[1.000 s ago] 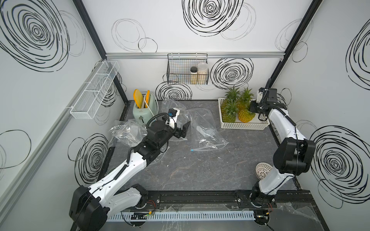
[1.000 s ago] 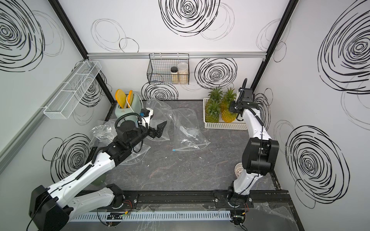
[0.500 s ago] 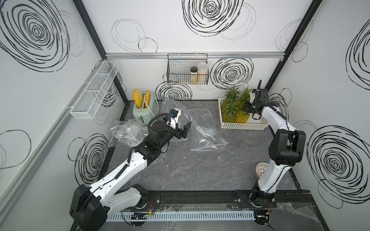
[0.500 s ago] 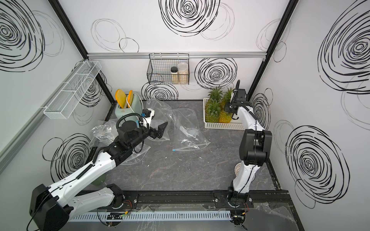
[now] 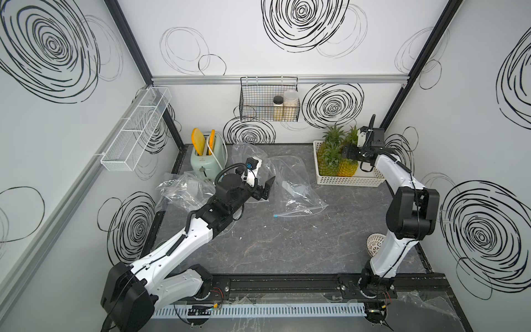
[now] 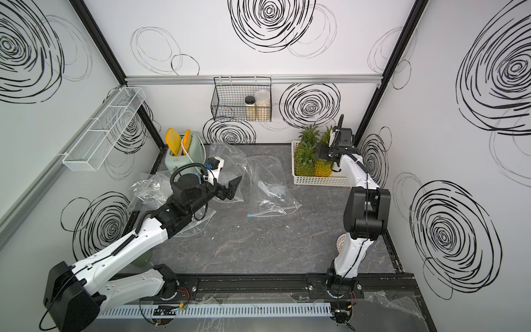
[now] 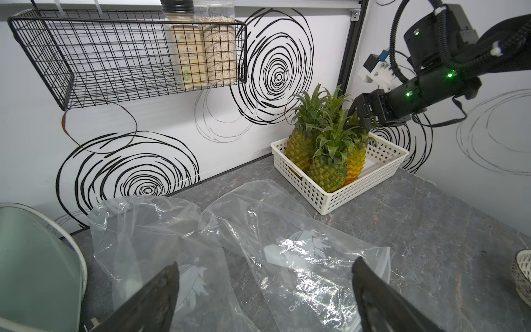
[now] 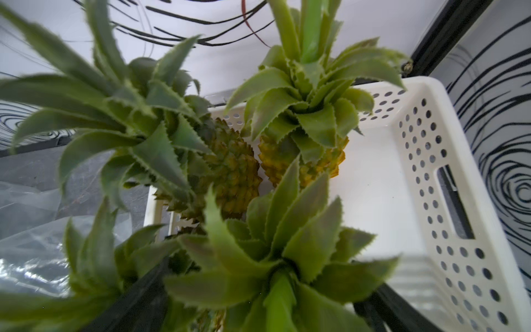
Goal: Open the zip-top bag and take out the pineapple
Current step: Place the pineapple in the basket.
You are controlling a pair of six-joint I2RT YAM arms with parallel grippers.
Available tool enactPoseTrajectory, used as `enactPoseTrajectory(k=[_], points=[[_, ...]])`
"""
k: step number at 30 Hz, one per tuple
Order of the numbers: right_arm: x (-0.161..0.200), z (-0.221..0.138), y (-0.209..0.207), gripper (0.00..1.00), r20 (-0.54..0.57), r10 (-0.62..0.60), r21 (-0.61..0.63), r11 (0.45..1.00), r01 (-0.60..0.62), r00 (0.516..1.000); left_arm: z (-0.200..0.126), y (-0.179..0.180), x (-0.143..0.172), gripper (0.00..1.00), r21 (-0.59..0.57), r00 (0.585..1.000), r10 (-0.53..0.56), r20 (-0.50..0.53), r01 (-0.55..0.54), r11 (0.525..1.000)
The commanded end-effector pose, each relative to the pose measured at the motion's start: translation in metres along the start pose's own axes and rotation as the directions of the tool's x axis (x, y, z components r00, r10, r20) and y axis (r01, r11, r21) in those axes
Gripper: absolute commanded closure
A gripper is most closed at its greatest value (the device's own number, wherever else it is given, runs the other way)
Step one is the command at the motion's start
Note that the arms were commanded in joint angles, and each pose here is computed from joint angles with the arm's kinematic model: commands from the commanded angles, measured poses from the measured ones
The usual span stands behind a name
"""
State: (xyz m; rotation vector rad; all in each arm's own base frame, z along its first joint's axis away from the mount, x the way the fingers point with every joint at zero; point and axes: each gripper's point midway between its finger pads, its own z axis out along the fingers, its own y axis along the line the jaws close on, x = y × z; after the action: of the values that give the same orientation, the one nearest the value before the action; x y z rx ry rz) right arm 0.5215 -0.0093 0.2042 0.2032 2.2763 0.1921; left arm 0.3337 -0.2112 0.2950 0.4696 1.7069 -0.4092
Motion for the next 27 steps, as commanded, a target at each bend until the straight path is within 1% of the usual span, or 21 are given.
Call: enactPoseTrajectory(k=[1, 3, 6, 9, 11, 14, 16, 17, 19, 21, 23, 25, 27], points=[[-0.043, -0.053, 0.021, 0.02, 0.195, 0.001, -0.062, 0.998, 0.012, 0.981, -0.009, 0.006, -0.025, 0.04, -0.024, 0.996, 0.012, 0.086, -0.010, 1.000], [-0.049, -0.076, 0.033, 0.02, 0.259, -0.002, -0.097, 0.995, 0.028, 0.966, -0.013, 0.011, -0.028, 0.04, -0.049, 0.995, 0.021, 0.102, -0.016, 0.999], [-0.046, -0.109, 0.053, 0.02, 0.315, -0.029, -0.115, 0.991, 0.068, 0.949, -0.018, 0.020, -0.029, 0.04, -0.108, 0.995, 0.032, 0.098, -0.022, 0.994], [-0.034, -0.138, 0.074, 0.02, 0.366, -0.090, -0.099, 0.986, 0.135, 0.926, -0.027, 0.032, -0.023, 0.04, -0.172, 0.996, 0.043, 0.084, -0.028, 0.985], [-0.023, -0.157, 0.089, 0.02, 0.404, -0.106, -0.126, 0.977, 0.170, 0.909, -0.037, 0.047, -0.016, 0.04, -0.256, 0.995, 0.063, 0.078, -0.042, 0.966], [-0.004, -0.183, 0.104, 0.02, 0.466, -0.108, -0.166, 0.964, 0.207, 0.878, -0.050, 0.061, -0.005, 0.04, -0.302, 0.991, 0.119, 0.063, -0.095, 0.948], [0.010, -0.196, 0.104, 0.02, 0.520, -0.113, -0.163, 0.960, 0.228, 0.847, -0.058, 0.064, 0.005, 0.04, -0.305, 0.979, 0.195, 0.064, -0.167, 0.938], [0.018, -0.201, 0.100, 0.02, 0.540, -0.111, -0.160, 0.960, 0.231, 0.834, -0.065, 0.071, 0.007, 0.04, -0.342, 0.973, 0.215, 0.080, -0.176, 0.923], [0.032, -0.208, 0.095, 0.02, 0.560, -0.116, -0.158, 0.957, 0.243, 0.821, -0.080, 0.089, 0.013, 0.04, -0.412, 0.971, 0.208, 0.114, -0.145, 0.900], [0.045, -0.211, 0.091, 0.02, 0.567, -0.131, -0.153, 0.954, 0.260, 0.813, -0.094, 0.110, 0.019, 0.04, -0.465, 0.976, 0.151, 0.159, -0.061, 0.883], [0.057, -0.211, 0.086, 0.02, 0.561, -0.137, -0.148, 0.954, 0.262, 0.816, -0.103, 0.130, 0.031, 0.04, -0.494, 0.976, 0.112, 0.187, -0.005, 0.870], [0.067, -0.208, 0.086, 0.02, 0.549, -0.141, -0.161, 0.949, 0.270, 0.824, -0.104, 0.148, 0.048, 0.04, -0.511, 0.980, 0.071, 0.185, 0.034, 0.859], [0.076, -0.204, 0.087, 0.02, 0.537, -0.142, -0.180, 0.944, 0.277, 0.832, -0.102, 0.167, 0.069, 0.04, -0.534, 0.987, 0.013, 0.160, 0.076, 0.842]])
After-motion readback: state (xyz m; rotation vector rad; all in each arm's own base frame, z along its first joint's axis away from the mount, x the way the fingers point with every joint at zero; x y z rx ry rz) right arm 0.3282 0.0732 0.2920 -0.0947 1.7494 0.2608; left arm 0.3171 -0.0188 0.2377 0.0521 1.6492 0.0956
